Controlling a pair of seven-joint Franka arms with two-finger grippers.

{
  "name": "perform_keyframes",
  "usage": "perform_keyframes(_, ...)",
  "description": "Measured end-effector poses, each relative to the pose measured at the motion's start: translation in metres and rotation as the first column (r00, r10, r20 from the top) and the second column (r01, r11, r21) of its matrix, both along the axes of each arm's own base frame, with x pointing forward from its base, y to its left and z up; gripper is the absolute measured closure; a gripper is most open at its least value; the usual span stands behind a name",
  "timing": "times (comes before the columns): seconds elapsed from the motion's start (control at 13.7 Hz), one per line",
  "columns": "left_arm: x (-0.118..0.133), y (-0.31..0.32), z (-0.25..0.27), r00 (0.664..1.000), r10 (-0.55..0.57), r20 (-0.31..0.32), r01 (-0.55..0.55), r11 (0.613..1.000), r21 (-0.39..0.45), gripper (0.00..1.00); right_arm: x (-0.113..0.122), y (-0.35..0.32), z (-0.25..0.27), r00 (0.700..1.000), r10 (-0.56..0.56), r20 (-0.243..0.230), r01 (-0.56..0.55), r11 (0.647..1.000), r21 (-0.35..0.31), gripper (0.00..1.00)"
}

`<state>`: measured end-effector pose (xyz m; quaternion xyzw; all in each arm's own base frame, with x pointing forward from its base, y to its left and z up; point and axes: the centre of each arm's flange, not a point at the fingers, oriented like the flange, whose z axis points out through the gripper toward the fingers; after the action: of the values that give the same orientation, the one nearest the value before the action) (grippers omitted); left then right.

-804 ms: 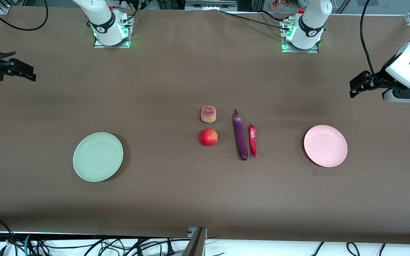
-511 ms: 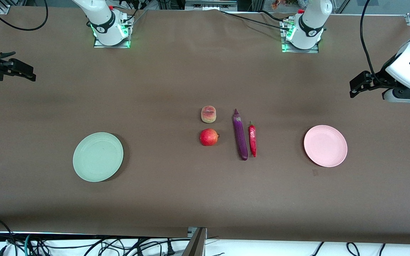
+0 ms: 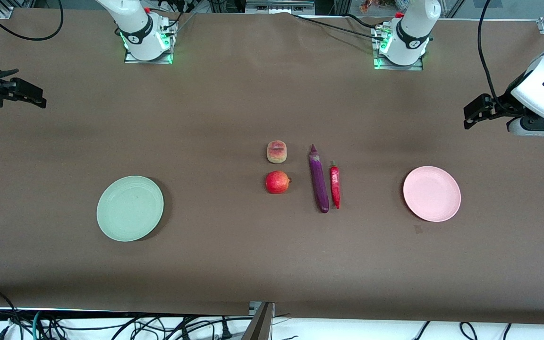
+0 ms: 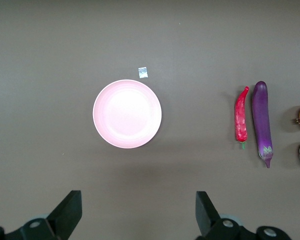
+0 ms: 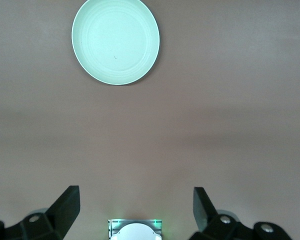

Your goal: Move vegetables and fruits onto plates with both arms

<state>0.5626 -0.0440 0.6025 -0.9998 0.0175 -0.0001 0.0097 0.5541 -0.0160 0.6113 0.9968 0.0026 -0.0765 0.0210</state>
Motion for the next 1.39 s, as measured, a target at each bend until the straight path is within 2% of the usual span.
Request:
perform_keyframes(0.15, -0.001, 0.0, 0.0, 1.0, 0.0, -0.006, 0.0, 1.0, 0.0, 0.0, 0.0, -0.001, 0.0, 1.0, -0.002, -0.001, 0.002, 1.0, 0.0, 0.0)
perform_keyframes(0.29, -0.005, 0.0, -0.006, 0.998, 0.001, -0.055, -0.001, 1.0, 0.003, 0.0, 0.001, -0.001, -0.001, 1.0, -0.002, -0.002, 0.002, 1.0, 0.0, 0.0)
perform_keyframes(0.44, -0.01, 0.0, -0.022, 0.988, 0.0, -0.153, 0.001, 1.0, 0.007, 0.0, 0.001, -0.003, -0.001, 1.0, -0.006, -0.003, 0.006, 1.0, 0.0, 0.0)
perform_keyframes(0.66, -0.019, -0.015, -0.049, 0.951, -0.03, -0.309, 0.035, 0.999, 0.011, 0.0, 0.001, -0.005, -0.003, 1.0, -0.009, -0.005, 0.009, 1.0, 0.0, 0.0)
perform_keyframes(0.8, -0.023, -0.022, -0.058, 0.929, -0.042, -0.368, 0.051, 0.999, 0.013, 0.0, 0.003, -0.005, -0.007, 1.0, -0.009, -0.012, 0.009, 1.0, 0.0, 0.0)
perform_keyframes(0.95, -0.018, -0.021, -0.062, 0.928, -0.042, -0.37, 0.048, 0.999, 0.006, 0.0, 0.008, -0.004, -0.017, 1.0, -0.008, -0.03, 0.008, 1.0, 0.005, 0.0)
perform_keyframes(1.17, 0.015, -0.025, -0.05, 0.947, -0.055, -0.315, 0.046, 0.998, -0.035, 0.0, 0.016, -0.002, -0.034, 0.998, -0.007, -0.059, 0.008, 1.0, 0.015, 0.0)
perform_keyframes(1.39, 0.029, -0.054, -0.063, 0.944, -0.059, -0.325, 0.051, 0.998, -0.032, 0.0, 0.024, -0.001, -0.053, 0.996, -0.006, -0.093, 0.008, 1.0, 0.02, 0.0)
